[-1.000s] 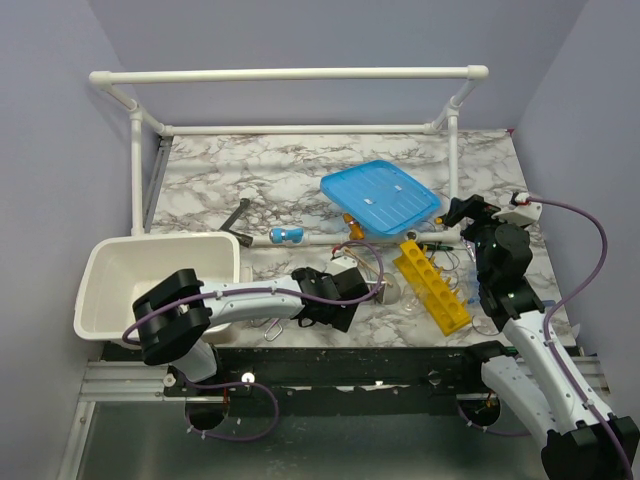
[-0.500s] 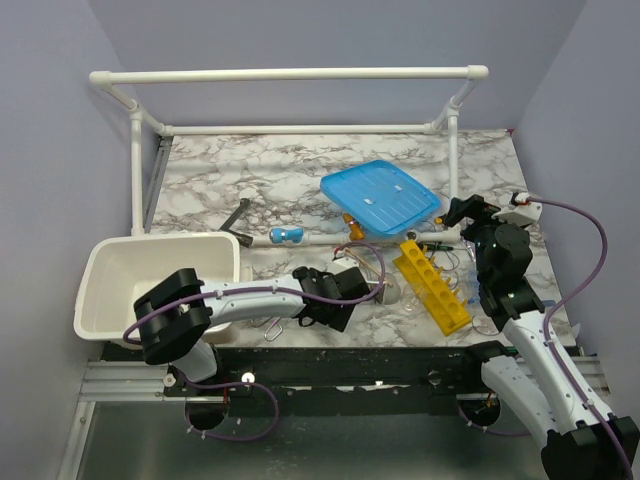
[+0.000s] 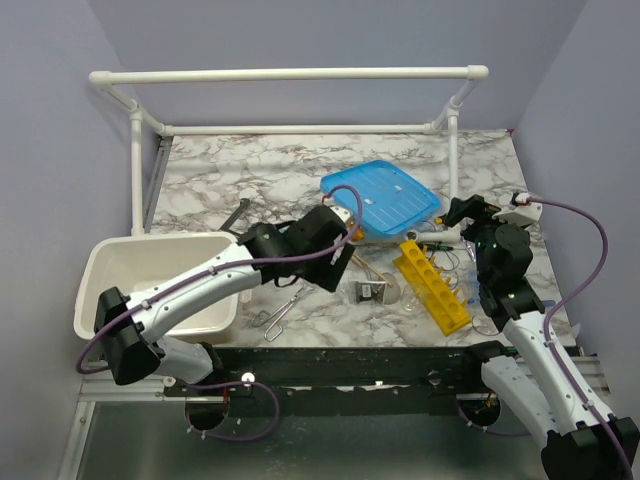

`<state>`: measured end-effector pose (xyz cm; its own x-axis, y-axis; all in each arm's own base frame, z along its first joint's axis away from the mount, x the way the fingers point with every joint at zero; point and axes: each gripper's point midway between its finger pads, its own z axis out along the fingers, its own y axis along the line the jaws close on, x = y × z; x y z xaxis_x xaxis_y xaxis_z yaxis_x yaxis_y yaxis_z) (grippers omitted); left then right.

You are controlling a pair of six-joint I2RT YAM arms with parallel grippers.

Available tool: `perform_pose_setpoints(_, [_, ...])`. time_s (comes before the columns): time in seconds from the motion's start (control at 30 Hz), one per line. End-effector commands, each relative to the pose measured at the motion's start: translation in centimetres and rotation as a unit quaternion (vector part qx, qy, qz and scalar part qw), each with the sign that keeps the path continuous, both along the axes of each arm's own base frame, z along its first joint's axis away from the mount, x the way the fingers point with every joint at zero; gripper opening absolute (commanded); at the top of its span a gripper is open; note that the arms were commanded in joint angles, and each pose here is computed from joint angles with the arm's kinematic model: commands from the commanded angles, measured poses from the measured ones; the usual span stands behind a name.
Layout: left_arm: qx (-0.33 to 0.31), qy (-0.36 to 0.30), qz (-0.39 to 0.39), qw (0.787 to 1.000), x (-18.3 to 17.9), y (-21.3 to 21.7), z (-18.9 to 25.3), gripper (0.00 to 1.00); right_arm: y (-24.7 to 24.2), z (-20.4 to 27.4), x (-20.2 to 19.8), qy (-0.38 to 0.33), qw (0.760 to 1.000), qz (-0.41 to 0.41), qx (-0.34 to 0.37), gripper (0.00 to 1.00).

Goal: Organize the chemistry lab equipment

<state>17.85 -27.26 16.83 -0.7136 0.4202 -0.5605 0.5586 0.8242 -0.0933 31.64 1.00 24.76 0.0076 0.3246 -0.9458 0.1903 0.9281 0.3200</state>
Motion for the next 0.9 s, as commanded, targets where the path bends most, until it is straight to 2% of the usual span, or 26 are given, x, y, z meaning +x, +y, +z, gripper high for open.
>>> perform_pose_setpoints(0.0, [0.023, -0.002, -0.009, 1.000, 1.4, 4.6, 3.8, 0.40, -0.3, 1.1, -0.1, -0.010, 1.000, -0.005, 0.001, 1.00])
perform_pose_setpoints(0.17, [0.052, -0.037, 0.071, 0.995, 4.5, 10.7, 6.4, 0.40, -0.2, 1.1, 0.0, -0.010, 1.000, -0.004, 0.002, 1.00])
perform_pose_setpoints(0.3, [0.064, -0.067, 0.151, 0.984, 6.4, 15.9, 8.3, 0.41, -0.1, 1.0, 0.2, -0.007, 1.000, -0.002, 0.002, 1.00])
perform_pose_setpoints(0.4, [0.044, -0.090, 0.207, 0.973, 7.1, 19.1, 9.9, 0.42, -0.1, 0.9, 0.3, -0.007, 1.000, -0.002, 0.002, 1.00])
perform_pose_setpoints(0.57, [0.054, -0.121, 0.277, 0.952, 7.1, 24.0, 11.2, 0.42, 0.1, 0.8, 0.5, -0.003, 1.000, 0.002, 0.003, 1.00])
perform_pose_setpoints(0.67, [0.052, -0.114, 0.313, 0.942, 6.8, 26.1, 10.2, 0.42, 0.2, 0.8, 0.6, -0.003, 1.000, 0.003, 0.003, 1.00])
perform_pose_setpoints(0.87, [0.039, -0.085, 0.349, 0.932, 5.5, 26.6, 6.0, 0.41, 0.3, 0.5, 0.8, 0.000, 1.000, 0.005, 0.003, 1.00])
